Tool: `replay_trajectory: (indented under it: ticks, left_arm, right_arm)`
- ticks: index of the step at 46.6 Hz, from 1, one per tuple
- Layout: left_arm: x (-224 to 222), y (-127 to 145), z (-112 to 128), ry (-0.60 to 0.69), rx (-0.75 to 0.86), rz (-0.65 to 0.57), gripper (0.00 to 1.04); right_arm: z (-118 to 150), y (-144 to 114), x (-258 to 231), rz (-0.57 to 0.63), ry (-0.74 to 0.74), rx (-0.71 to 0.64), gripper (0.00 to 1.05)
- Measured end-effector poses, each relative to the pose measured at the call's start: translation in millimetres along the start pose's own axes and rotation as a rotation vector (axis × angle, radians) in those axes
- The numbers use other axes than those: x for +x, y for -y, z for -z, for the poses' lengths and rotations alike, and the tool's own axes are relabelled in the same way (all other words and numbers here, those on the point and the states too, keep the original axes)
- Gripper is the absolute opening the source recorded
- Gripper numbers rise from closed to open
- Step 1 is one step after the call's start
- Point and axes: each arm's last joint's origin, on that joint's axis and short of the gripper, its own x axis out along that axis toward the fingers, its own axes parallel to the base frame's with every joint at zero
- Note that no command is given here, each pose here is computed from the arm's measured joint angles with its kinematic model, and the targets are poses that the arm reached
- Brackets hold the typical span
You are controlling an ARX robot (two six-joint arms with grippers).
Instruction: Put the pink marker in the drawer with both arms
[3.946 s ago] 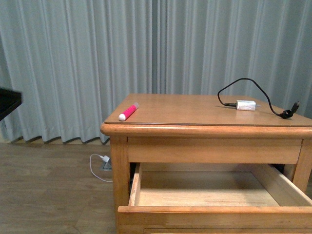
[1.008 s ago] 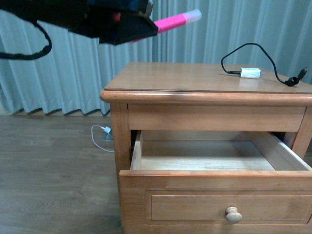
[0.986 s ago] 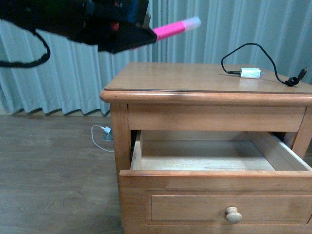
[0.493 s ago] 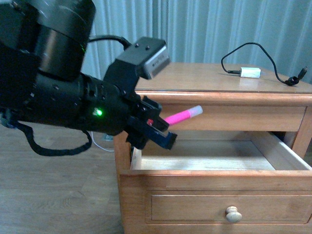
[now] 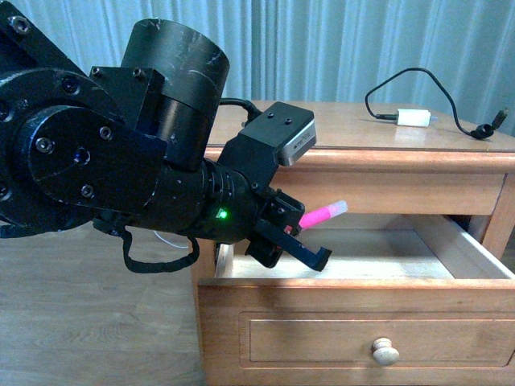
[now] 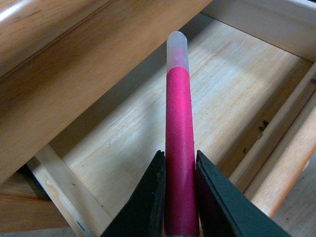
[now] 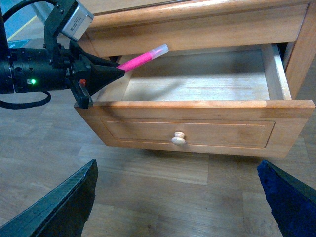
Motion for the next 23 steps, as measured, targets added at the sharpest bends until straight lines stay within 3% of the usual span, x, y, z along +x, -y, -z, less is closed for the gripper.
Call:
replay_trajectory:
  ticks: [13, 21, 23]
  left_arm:
    - [-4, -1, -3, 0.018, 0.001, -0.061, 0.65]
    - [-38, -9, -3, 0.033, -0.012, -0.236, 0.99]
    - [-51, -11, -3, 0.049, -0.021, -0.269, 1.00]
  right_arm:
    - [0, 0, 0, 0.000, 0.000, 0.000, 0.96]
    - [0, 0, 0, 0.000, 0.000, 0.000, 0.96]
    - [0, 0, 0, 0.000, 0.000, 0.000, 0.96]
